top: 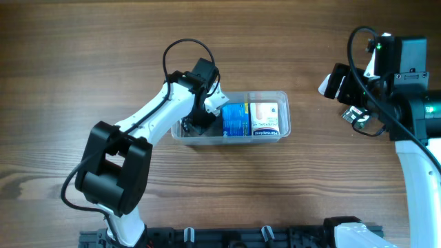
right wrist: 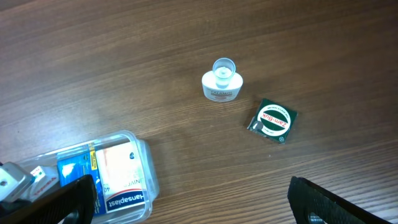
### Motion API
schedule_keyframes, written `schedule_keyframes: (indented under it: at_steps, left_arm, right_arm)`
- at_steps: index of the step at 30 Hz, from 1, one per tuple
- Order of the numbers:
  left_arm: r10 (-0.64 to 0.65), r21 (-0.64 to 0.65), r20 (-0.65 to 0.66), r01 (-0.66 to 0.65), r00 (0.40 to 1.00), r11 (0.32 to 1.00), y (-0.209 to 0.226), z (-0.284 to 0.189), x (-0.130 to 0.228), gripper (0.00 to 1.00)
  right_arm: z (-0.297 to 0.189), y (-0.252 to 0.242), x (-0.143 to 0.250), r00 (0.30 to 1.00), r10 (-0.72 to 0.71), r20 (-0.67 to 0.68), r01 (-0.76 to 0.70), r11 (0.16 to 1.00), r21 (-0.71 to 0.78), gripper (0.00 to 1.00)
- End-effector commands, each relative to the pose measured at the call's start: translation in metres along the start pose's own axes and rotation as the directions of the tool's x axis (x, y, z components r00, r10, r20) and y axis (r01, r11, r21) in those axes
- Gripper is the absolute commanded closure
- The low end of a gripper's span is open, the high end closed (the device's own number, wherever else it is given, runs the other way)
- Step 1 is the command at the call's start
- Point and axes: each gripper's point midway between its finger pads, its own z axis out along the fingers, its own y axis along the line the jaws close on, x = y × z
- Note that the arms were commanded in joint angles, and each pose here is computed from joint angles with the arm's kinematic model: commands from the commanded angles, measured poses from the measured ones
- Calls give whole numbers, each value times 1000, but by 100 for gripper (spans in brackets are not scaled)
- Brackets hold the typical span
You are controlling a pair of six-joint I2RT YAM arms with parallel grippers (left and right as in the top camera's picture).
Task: Pack container
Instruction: 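Lower the Panadol box into the container beside the Vicks box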
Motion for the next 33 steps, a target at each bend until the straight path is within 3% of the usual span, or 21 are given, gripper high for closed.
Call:
schedule_keyframes:
  at_steps: [1,6,10,19,24,33]
  left_arm:
    - [-72,-81,-22,70,997,994,1,1,1,96]
    - [-79,-147,10,80,997,986,-8,-1,-12,96]
    - [-160,-279,41,165,986,946,9,-8,-13,96]
    - [-321,-288,162,356,933,889,18,-13,-28,96]
    - [-345,-297,289,426,893,854,24,-35,-46,96]
    - [-375,-324,344,484,861,813,20,-43,-50,96]
  right_arm:
    - [2,-2,-2,1000,-10,0,10,1000,11,0]
    - [2,-2,-2,1000,-11,0,11,1000,11,0]
    - [2,-2,-2,1000,-10,0,10,1000,11,0]
    - [2,-2,-2,1000,-10,0,10,1000,11,0]
    - [2,-2,-2,1000,-10,0,10,1000,11,0]
    - [2,-2,-2,1000,-10,0,10,1000,11,0]
